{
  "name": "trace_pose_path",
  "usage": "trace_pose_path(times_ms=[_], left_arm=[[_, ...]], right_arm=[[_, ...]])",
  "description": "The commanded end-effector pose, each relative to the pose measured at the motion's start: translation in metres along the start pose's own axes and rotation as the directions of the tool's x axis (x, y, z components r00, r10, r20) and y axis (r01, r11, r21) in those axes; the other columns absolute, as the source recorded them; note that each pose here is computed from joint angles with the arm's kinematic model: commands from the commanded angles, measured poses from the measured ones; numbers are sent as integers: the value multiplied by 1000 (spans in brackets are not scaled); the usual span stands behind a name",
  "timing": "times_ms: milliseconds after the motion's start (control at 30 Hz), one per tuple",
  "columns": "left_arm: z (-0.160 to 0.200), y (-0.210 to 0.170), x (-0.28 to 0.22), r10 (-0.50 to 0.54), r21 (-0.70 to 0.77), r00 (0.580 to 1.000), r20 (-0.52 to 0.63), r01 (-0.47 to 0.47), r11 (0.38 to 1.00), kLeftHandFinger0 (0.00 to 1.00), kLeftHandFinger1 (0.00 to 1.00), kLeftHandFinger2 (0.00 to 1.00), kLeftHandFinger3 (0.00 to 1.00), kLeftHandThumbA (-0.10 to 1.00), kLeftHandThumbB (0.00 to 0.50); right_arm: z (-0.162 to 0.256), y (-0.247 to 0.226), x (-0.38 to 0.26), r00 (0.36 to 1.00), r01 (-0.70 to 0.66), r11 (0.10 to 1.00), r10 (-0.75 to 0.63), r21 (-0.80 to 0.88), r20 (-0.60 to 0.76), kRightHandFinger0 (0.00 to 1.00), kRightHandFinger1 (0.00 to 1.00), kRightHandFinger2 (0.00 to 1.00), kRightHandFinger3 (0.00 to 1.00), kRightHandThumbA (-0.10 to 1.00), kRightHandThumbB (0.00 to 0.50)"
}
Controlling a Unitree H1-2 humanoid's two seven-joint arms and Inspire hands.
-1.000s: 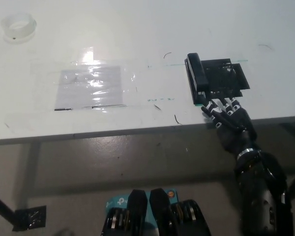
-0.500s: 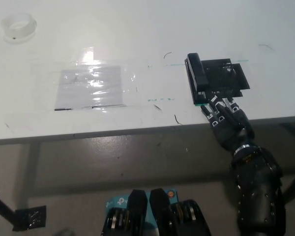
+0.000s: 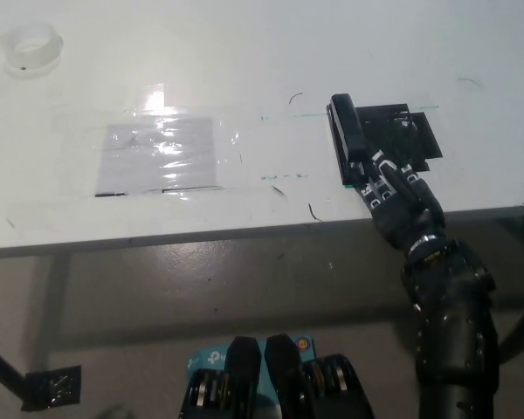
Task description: A stapler is kept infront of the robot on the black mark on the desk and the robot uses its right hand to lift the top of the stapler to open it
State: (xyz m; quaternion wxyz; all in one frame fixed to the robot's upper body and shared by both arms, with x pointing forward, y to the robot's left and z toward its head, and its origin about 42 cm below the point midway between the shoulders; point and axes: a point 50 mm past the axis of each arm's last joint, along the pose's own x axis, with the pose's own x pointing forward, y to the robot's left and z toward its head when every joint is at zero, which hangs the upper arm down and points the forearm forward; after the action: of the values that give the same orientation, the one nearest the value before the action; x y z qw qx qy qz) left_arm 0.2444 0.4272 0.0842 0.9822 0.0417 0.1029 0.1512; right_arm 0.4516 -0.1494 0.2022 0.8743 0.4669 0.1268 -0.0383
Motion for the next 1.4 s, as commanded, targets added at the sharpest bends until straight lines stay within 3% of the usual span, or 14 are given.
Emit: trace_pose_path(times_ms=[0,100,200,400,633,800,967,1000,1100,1333,1367], left_arm=[[9,4,4,2,-9,999,50,-1,1000,369,452,620,819,574,2],[8,4,4,-2,-15,999,54,3,1000,339,440,616,814,569,5],[9,5,1,6,0,999,42,-6,1000,373,461,639,815,591,7],[5,6,0,-5,-4,999,46,6,1000,377,475,642,815,605,6],[-1,9,-3,7,-3,999,32,-7,1000,367,448,616,801,601,9],[-4,9,-5,13,-5,1000,23,-13,1000,381,452,607,789,603,26],[-3,9,-6,12,-11,1000,24,-12,1000,367,446,618,784,599,10],[-5,8,-7,11,-9,1000,18,-11,1000,382,454,620,782,597,13],[-4,7,-7,20,-7,1000,13,-20,1000,396,468,619,779,595,19],[-10,9,-11,3,3,1000,19,-3,1000,422,494,646,832,631,0],[-10,9,-11,1,-3,1000,20,-1,1000,418,476,636,826,631,0]], right_arm=[[7,42,6,997,-75,997,75,33,16,792,899,975,1000,897,0],[7,44,7,997,-82,996,81,34,17,785,876,941,1000,876,0],[7,50,9,995,-96,994,95,57,10,816,898,952,1000,870,0],[14,74,12,992,-122,992,121,33,24,781,853,909,1000,865,0],[36,130,19,974,-215,977,215,4,66,721,786,842,983,898,0],[55,178,19,958,-275,961,274,9,86,727,802,845,984,882,0],[65,217,19,953,-286,958,286,-17,105,716,778,794,876,826,0],[65,218,19,954,-283,959,283,-20,102,708,774,785,842,833,3],[65,227,21,955,-281,960,281,-22,94,682,773,790,875,844,8],[57,220,31,959,-262,963,268,-68,88,736,809,835,879,860,0],[58,218,39,964,-237,967,246,-89,104,714,785,806,864,845,0]])
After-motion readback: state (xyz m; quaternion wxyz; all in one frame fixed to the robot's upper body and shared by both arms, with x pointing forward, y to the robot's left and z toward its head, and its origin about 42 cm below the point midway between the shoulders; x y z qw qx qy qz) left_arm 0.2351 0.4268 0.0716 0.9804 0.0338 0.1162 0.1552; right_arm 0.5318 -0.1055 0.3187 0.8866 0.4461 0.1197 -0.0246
